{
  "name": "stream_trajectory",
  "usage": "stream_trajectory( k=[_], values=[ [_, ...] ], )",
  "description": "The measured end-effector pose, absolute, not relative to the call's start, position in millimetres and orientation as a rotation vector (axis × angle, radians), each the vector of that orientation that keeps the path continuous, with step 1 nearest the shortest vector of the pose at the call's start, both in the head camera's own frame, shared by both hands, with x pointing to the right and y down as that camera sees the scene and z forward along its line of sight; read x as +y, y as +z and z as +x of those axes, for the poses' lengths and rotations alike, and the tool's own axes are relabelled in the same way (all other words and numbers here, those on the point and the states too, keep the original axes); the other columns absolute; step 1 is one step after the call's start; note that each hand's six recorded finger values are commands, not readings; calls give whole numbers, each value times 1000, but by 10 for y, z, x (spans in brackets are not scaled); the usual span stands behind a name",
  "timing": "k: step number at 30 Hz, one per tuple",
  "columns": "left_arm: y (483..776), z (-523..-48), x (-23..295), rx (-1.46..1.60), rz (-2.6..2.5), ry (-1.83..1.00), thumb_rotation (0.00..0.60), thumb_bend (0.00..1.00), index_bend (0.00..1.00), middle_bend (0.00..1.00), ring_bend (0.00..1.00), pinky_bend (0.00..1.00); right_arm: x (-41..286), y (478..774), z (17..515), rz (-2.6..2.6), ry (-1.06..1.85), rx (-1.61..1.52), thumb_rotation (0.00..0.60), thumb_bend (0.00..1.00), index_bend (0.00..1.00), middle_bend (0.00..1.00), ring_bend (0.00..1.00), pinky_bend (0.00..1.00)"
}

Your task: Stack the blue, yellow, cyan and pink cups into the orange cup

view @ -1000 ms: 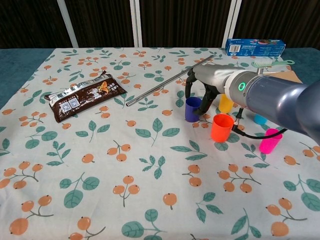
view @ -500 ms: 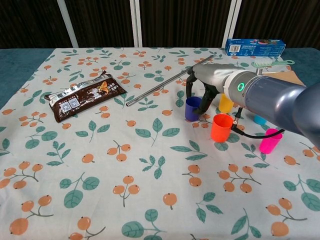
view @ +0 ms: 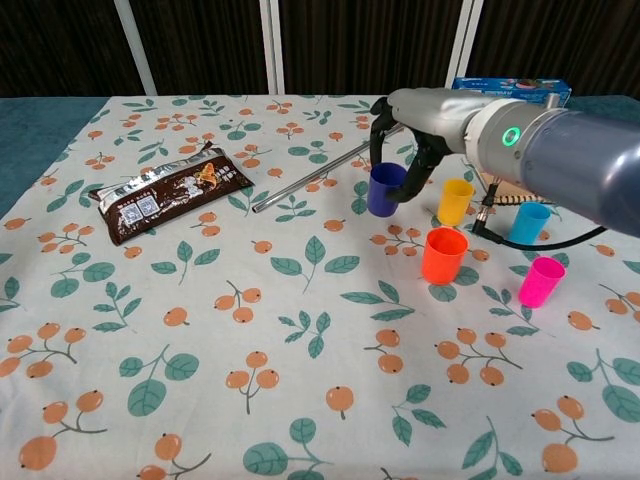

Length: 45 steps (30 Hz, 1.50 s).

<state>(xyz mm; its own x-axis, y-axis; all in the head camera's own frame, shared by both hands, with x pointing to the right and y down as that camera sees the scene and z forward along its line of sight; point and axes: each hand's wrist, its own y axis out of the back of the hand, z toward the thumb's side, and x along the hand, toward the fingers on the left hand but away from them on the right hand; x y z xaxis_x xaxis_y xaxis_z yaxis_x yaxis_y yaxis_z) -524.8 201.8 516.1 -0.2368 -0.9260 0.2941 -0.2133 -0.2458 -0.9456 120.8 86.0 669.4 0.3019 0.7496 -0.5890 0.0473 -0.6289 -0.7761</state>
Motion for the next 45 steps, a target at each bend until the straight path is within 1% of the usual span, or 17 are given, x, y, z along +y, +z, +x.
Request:
stream_trajectory(
  k=[8, 12, 17, 31, 39, 40, 42, 44, 45],
  values=[
    [5164, -5238, 2021, 1405, -1420, -1531, 600, 389, 133, 32, 0, 35, 1046, 6290, 1471, -1907, 1344, -632, 600, 350, 487, 0, 50, 92],
    [5164, -5239, 2023, 1406, -1420, -1532, 600, 389, 133, 33, 0, 35, 1175, 6224, 1617, -1895, 1352, -597, 600, 350, 487, 0, 50, 92],
    [5163, -5241, 2024, 1407, -1418, -1533, 600, 389, 133, 33, 0, 36, 1284, 6244, 1717, -1902, 1361, -583, 600, 350, 488, 0, 50, 93],
    [5163, -5246, 2018, 1405, -1415, -1533, 600, 389, 133, 33, 0, 35, 1277, 6414, 1791, -1886, 1373, -591, 600, 350, 488, 0, 50, 93],
    [5164, -5251, 2018, 1405, -1414, -1535, 600, 389, 133, 33, 0, 35, 1330, 6506, 1827, -1896, 1393, -575, 600, 350, 487, 0, 50, 93],
    [5164, -5250, 2019, 1405, -1414, -1535, 600, 389, 133, 33, 0, 35, 1336, 6511, 1827, -1899, 1393, -573, 600, 350, 476, 0, 50, 93],
    [5163, -5249, 2018, 1406, -1414, -1534, 600, 389, 133, 32, 0, 35, 1349, 6524, 1822, -1904, 1392, -564, 600, 350, 417, 0, 50, 93],
    [5161, -5247, 2018, 1408, -1414, -1532, 600, 389, 133, 32, 0, 35, 1364, 6545, 1812, -1913, 1392, -553, 600, 350, 306, 0, 50, 93],
    [5159, -5246, 2017, 1409, -1414, -1531, 600, 389, 133, 32, 0, 35, 1366, 6558, 1811, -1916, 1392, -549, 600, 349, 272, 0, 50, 93]
  ],
)
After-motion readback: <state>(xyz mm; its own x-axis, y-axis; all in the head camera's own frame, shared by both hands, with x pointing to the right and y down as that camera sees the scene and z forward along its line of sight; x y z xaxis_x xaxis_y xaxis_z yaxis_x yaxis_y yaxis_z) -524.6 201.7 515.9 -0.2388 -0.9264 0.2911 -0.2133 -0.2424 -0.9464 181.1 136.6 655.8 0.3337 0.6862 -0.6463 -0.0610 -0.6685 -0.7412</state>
